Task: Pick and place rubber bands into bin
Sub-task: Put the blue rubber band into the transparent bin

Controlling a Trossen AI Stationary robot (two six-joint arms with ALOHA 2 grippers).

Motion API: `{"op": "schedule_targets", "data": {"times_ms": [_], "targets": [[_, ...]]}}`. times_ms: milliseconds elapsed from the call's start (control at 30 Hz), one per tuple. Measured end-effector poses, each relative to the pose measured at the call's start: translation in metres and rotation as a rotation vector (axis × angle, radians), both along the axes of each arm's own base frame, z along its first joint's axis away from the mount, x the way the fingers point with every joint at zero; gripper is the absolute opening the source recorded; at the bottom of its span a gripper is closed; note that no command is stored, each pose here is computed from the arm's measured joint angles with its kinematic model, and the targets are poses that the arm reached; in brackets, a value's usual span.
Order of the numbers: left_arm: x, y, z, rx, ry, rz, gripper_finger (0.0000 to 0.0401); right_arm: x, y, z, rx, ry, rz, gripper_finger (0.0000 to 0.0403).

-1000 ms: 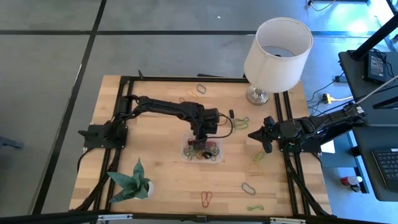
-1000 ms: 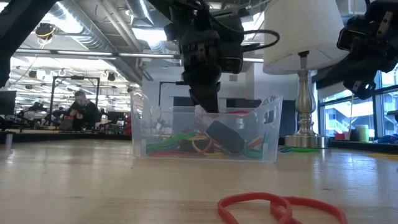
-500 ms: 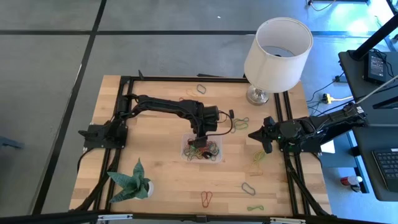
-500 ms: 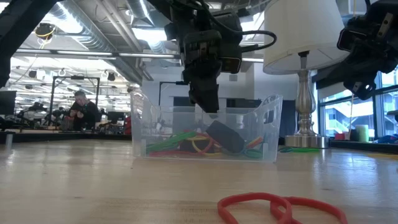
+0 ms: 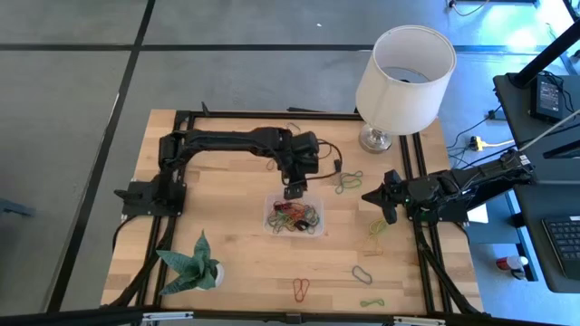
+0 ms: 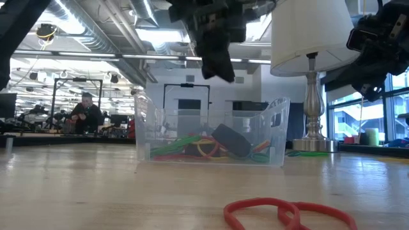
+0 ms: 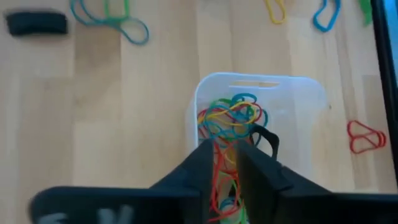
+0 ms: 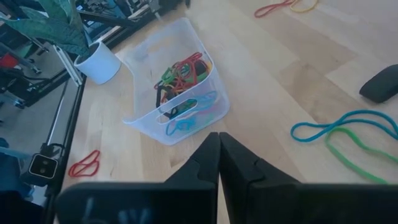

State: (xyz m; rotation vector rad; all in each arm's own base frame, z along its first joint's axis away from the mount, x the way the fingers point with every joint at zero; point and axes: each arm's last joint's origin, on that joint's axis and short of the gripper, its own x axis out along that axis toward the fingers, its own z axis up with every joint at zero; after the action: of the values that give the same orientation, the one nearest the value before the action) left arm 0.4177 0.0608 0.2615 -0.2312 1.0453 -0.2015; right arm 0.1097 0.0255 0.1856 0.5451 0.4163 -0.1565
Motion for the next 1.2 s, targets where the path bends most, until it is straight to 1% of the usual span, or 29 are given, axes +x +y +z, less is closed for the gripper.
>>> {"op": "schedule_targets", "data": {"times_ms": [100, 133, 233, 300, 433, 633, 700, 833, 900, 1033, 1100, 1200], "targets": [[-0.009, 0.007, 0.013, 0.027, -0.026, -0.029, 0.0016, 0.000, 0.000, 0.000, -0.002, -0.001, -0.003, 0.0012], [-0.013, 0.010, 0.017, 0.035, -0.030, -0.032, 0.0009, 0.000, -0.001, 0.000, -0.005, -0.001, -0.010, 0.0012], [-0.027, 0.020, 0.026, 0.052, -0.047, -0.016, 0.0003, 0.001, -0.003, 0.000, -0.022, -0.006, -0.059, 0.0010], [-0.037, 0.025, 0.026, 0.061, -0.049, 0.007, 0.0001, 0.002, -0.003, 0.000, -0.045, -0.011, -0.089, 0.0005], [-0.064, 0.032, 0.018, 0.099, -0.053, 0.092, 0.0002, 0.008, -0.003, -0.002, -0.096, 0.011, -0.133, 0.0004], [-0.111, 0.033, 0.009, 0.127, -0.126, 0.224, 0.0002, 0.023, 0.001, -0.011, -0.107, 0.067, -0.144, 0.0002], [-0.127, 0.031, 0.008, 0.144, -0.156, 0.270, 0.0002, 0.029, 0.000, -0.013, -0.100, 0.114, -0.169, 0.0002], [-0.159, 0.026, 0.010, 0.229, -0.200, 0.352, 0.0001, 0.045, -0.004, -0.008, -0.121, 0.214, -0.223, 0.0002], [-0.173, 0.023, 0.012, 0.267, -0.220, 0.380, 0.0002, 0.056, -0.007, -0.004, -0.136, 0.277, -0.258, 0.0002], [-0.194, 0.016, 0.016, 0.309, -0.269, 0.411, 0.0001, 0.078, -0.017, 0.005, -0.160, 0.425, -0.331, 0.0004], [-0.202, 0.014, 0.019, 0.319, -0.286, 0.421, 0.0001, 0.088, -0.025, 0.007, -0.127, 0.506, -0.409, 0.0007], [-0.210, 0.011, 0.025, 0.322, -0.305, 0.423, 0.0002, 0.100, -0.037, 0.004, -0.051, 0.650, -0.551, 0.0009]]}}
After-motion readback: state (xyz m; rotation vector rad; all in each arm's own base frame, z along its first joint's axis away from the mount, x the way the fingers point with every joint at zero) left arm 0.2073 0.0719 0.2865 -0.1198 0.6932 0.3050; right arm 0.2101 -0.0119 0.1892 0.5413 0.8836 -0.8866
